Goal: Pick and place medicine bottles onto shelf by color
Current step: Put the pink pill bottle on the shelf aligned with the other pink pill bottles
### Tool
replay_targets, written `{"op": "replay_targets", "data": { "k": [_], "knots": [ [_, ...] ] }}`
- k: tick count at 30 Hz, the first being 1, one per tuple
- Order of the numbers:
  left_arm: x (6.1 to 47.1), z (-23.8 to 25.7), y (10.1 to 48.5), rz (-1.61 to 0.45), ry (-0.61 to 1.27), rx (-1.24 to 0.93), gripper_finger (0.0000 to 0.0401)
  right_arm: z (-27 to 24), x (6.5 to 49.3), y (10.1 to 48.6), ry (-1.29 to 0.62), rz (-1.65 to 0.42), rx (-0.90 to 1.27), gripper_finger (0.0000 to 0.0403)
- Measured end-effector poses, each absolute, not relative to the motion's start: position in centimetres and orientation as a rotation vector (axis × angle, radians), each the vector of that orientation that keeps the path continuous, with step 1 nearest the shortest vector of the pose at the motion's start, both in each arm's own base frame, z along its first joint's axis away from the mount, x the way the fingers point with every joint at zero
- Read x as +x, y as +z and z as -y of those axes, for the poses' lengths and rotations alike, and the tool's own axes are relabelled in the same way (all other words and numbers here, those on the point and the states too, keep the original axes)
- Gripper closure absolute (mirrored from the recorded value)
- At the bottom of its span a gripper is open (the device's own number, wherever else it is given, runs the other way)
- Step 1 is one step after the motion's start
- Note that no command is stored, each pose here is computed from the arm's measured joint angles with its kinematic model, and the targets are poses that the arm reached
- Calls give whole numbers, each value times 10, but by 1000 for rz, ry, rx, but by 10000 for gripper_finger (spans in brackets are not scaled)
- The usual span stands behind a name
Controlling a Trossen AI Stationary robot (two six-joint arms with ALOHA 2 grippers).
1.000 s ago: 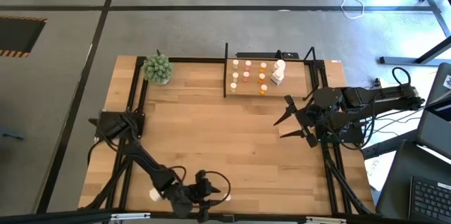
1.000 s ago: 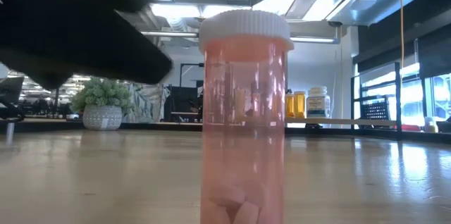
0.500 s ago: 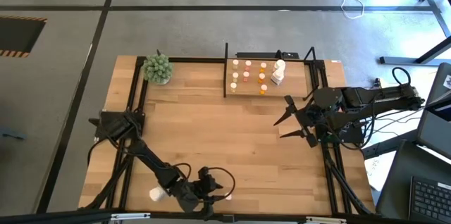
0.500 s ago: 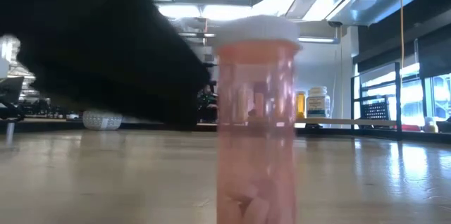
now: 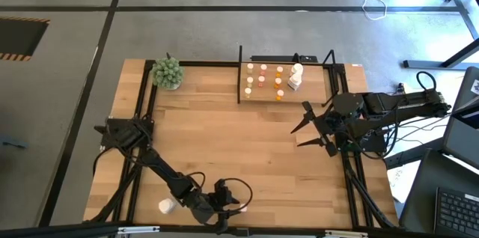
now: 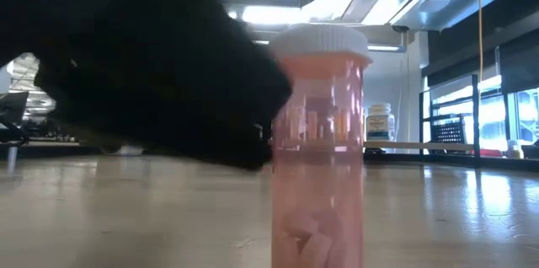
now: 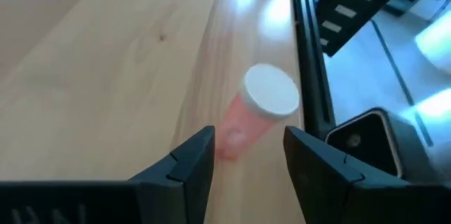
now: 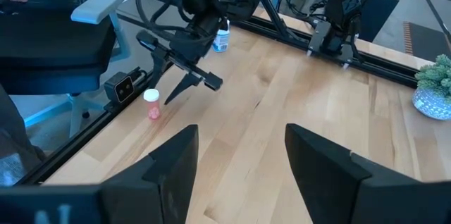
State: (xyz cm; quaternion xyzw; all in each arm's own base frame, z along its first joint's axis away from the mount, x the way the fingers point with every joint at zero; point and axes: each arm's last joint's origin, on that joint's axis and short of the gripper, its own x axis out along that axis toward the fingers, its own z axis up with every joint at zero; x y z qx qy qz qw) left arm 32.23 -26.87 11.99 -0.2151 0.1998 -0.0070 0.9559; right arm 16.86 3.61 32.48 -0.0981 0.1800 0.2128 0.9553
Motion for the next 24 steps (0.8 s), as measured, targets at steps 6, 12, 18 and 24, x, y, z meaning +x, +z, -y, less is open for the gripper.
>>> {"op": "replay_targets", "data": {
  "k": [6, 12, 18, 24],
  "knots": [
    [322, 269, 117, -412, -18, -434, 237, -36, 169, 325, 432, -366, -199, 187],
    [326, 264, 117, -411, -4, -435, 237, -36, 169, 325, 432, -365, -199, 187],
    [327, 263, 116, -432, -28, -431, 237, -36, 169, 325, 432, -365, -199, 187],
    [328, 262, 116, -432, -28, -433, 237, -36, 169, 325, 432, -365, -199, 187]
  ]
}}
